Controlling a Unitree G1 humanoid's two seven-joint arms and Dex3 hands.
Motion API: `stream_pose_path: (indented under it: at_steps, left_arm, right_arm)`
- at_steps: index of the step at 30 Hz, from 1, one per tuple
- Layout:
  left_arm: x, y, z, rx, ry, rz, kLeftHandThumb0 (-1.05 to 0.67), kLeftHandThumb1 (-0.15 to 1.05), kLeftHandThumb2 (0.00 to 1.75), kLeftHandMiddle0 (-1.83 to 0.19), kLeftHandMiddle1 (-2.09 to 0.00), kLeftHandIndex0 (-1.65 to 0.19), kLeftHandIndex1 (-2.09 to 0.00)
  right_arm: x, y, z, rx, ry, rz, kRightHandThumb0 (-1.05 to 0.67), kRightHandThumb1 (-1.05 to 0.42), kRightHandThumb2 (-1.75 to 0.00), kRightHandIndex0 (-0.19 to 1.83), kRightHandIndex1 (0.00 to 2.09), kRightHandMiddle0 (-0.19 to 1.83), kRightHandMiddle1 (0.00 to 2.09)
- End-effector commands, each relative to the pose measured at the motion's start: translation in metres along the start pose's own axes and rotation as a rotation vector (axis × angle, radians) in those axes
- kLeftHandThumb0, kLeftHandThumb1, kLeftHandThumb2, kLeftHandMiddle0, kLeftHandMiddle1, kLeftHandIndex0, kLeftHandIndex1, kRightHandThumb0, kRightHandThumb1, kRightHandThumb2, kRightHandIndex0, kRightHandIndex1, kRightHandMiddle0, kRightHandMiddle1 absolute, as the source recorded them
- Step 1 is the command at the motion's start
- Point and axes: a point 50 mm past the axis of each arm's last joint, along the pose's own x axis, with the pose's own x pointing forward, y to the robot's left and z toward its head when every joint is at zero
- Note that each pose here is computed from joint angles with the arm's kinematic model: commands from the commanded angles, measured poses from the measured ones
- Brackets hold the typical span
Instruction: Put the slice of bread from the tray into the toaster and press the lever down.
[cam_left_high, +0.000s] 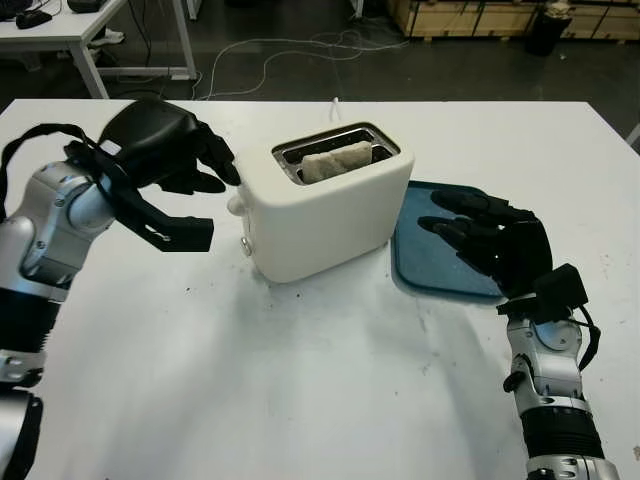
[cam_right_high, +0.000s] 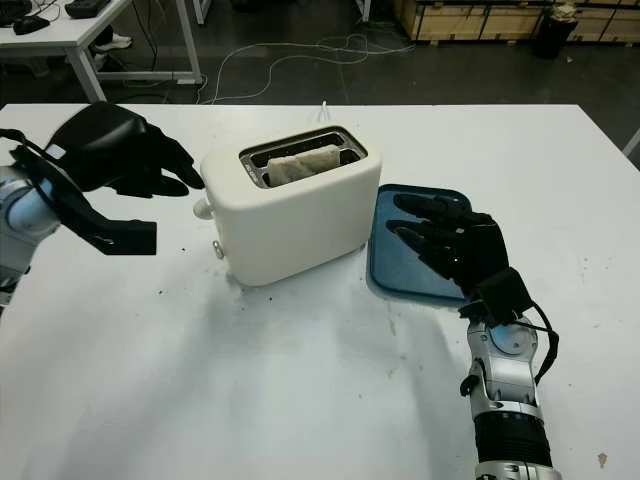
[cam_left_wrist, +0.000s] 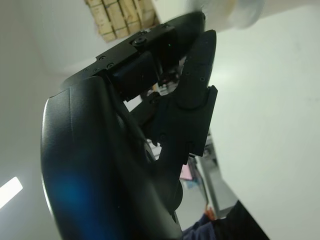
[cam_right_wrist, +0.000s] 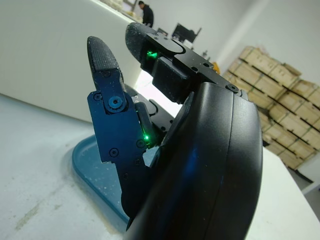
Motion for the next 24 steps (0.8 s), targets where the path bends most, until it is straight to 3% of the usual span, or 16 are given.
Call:
stream_pose_path:
  at_steps: [1, 7, 16, 21, 24]
  left_arm:
    - [0.002, -0.003, 0.005, -0.027, -0.038, 0.013, -0.40, 0.89, 0.00, -1.06, -1.05, -1.36, -0.06]
    - [0.001, -0.006, 0.004, -0.020, -0.031, -0.004, -0.41, 0.90, 0.00, -0.99, -1.21, -1.34, -0.05]
    - [0.001, -0.011, 0.003, -0.038, -0.016, -0.035, -0.39, 0.91, 0.01, -0.95, -1.20, -1.30, -0.02]
    - [0.002, -0.019, 0.003, -0.064, -0.015, -0.046, -0.38, 0.91, 0.00, -0.87, -1.41, -1.34, -0.05]
    - [0.004, -0.027, 0.005, -0.081, -0.014, -0.055, -0.38, 0.91, 0.00, -0.88, -1.41, -1.34, -0.06]
  right_arm:
    - [-0.001, -0.001, -0.001, 0.005, 0.004, -0.003, -0.47, -0.84, 0.00, 1.12, 0.01, 1.03, 0.00]
    - [-0.001, 0.000, -0.001, 0.003, 0.005, -0.004, -0.47, -0.84, 0.00, 1.13, 0.01, 1.03, 0.00]
    - [-0.002, 0.000, 0.000, 0.005, 0.006, -0.005, -0.47, -0.84, 0.00, 1.12, 0.00, 1.03, 0.00]
    - [-0.002, 0.000, -0.001, 0.008, 0.012, -0.005, -0.48, -0.84, 0.00, 1.12, 0.00, 1.02, 0.00]
    - [-0.003, 0.000, -0.002, 0.001, 0.009, -0.005, -0.47, -0.85, 0.00, 1.11, 0.00, 1.02, 0.00]
